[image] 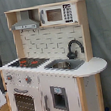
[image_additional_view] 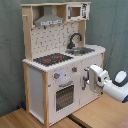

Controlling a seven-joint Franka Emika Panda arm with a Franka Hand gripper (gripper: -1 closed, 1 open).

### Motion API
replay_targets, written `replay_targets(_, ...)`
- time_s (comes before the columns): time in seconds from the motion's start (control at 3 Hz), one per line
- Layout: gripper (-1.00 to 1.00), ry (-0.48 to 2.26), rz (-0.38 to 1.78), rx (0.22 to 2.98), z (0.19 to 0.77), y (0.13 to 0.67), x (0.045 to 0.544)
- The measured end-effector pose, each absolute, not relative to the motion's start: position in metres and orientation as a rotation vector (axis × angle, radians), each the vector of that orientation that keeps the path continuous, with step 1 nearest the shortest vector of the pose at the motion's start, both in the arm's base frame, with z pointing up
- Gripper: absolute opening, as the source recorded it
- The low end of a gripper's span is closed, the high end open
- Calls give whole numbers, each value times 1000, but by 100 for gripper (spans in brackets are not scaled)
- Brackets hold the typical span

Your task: Play with the kitchen

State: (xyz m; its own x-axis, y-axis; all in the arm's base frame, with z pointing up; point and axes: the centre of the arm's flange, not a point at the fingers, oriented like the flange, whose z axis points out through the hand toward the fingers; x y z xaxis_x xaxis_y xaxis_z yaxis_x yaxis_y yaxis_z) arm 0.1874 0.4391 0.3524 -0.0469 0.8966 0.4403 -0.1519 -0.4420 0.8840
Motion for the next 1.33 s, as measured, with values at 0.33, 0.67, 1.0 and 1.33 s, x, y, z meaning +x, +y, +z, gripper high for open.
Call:
replay_targets(0.33, 100, 762, 1692, 1487, 344, 442, 180)
replay_targets(0.67, 100, 682, 1754, 1581, 334, 443, 174)
replay_targets(1.0, 100, 593, 1806, 1675, 322, 445, 168)
replay_targets(1.33, 100, 513, 1847, 1746, 309, 445, 161)
